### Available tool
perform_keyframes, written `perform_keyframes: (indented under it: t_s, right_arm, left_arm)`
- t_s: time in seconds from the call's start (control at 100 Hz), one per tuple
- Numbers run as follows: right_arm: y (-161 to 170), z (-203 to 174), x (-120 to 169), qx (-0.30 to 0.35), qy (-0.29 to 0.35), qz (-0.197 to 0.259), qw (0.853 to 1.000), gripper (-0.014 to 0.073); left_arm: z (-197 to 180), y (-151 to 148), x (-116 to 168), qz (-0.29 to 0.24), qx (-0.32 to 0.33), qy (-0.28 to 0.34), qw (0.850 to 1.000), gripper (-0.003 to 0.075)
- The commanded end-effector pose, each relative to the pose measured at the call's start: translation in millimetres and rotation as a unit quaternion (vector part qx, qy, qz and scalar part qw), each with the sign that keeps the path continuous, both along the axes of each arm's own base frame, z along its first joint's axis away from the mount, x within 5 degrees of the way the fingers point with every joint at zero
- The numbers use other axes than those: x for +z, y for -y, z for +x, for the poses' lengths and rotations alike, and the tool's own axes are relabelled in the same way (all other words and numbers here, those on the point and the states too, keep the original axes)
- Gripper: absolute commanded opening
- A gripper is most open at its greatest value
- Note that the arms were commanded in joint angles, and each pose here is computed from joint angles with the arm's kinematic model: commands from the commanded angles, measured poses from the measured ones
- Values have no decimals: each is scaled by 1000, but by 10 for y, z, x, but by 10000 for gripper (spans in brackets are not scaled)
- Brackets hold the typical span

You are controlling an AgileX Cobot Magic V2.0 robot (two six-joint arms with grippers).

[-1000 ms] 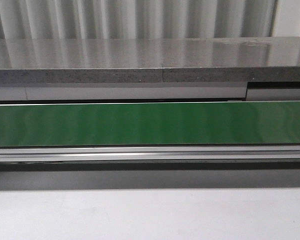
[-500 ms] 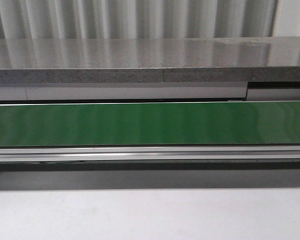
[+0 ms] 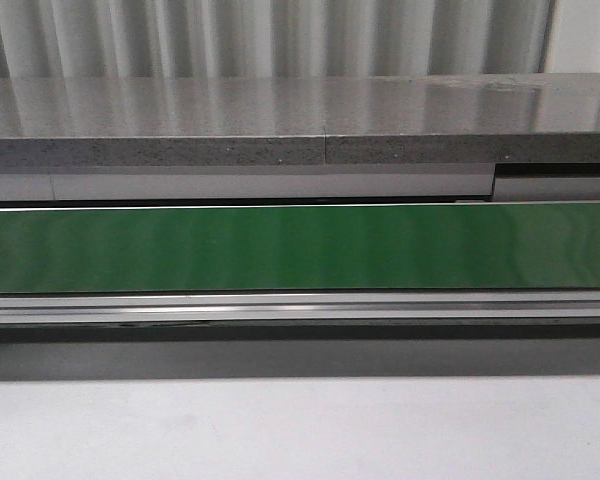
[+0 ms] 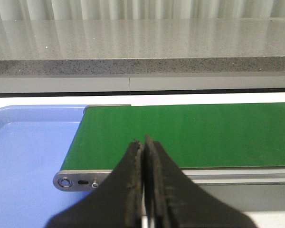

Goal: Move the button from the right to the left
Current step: 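Close the right gripper on the blue switch block of the button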

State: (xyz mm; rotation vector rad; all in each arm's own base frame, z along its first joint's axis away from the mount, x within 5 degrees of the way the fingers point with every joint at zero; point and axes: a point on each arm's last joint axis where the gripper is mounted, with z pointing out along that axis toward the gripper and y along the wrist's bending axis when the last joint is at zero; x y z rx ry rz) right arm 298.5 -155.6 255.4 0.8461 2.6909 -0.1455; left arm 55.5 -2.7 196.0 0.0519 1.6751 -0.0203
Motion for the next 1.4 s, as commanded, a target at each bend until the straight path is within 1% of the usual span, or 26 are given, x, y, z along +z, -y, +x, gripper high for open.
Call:
perform_keyframes:
  t_s: [0.0,0.32,0.73,0.78,0.8,0.83,0.86,0.88,0.89,0.9,0.94,0.99,1.03,1.12,1.24,1.3,1.39]
  right_arm:
    - [84,95,118,2,18,-20,1000,540]
    - [235,387,-123,5,13,-19,1000,540]
    - [395,582,-530,3,-14,-10,1000,536]
    - [400,587,-564,4,-19,-9,1000,498]
    - [402,589,-578,4,-20,-9,1000,469]
    - [405,591,-592,4,-22,-9,1000,407]
    - [406,593,-603,4,-23,-8,1000,364]
    - [406,593,-602,4,-23,-8,1000,306]
    - [406,593,-602,4,-23,-8,1000,306]
    - [406,593,-602,4,-23,-8,1000,263]
    - [406,593,-602,4,-23,-8,1000,201]
    - [404,589,-577,4,-20,-10,1000,141]
    - [401,584,-545,4,-17,-12,1000,119]
    - [382,567,-436,5,-5,-17,1000,123]
    - [324,513,-174,7,20,-31,999,123]
    - [259,480,-9,12,36,-38,999,123]
    - [66,452,213,30,52,-42,997,123]
  left_arm:
    - [-11,-3,3,-10,2,42,999,-20]
    - [-11,-3,3,-10,2,42,999,-20]
    - [-11,-3,3,-10,2,42,999,-20]
    - [-11,-3,3,-10,2,42,999,-20]
    - [-11,-3,3,-10,2,42,999,-20]
    - [-11,-3,3,-10,2,42,999,-20]
    - [-11,-3,3,-10,2,42,999,-20]
    - [-11,-3,3,-10,2,42,999,-20]
    - [-11,-3,3,-10,2,42,999,-20]
    - [-11,-3,3,-10,2,42,999,-20]
    - [-11,-3,3,-10,2,42,999,-20]
    - [-11,-3,3,-10,2,42,999,-20]
    - [-11,-3,3,-10,2,42,999,-20]
    - [-11,-3,3,-10,2,42,999,-20]
    - [-11,-3,3,-10,2,42,999,-20]
    - [-11,-3,3,-10,2,42,999,-20]
    - [-11,-3,3,-10,2,42,999,-20]
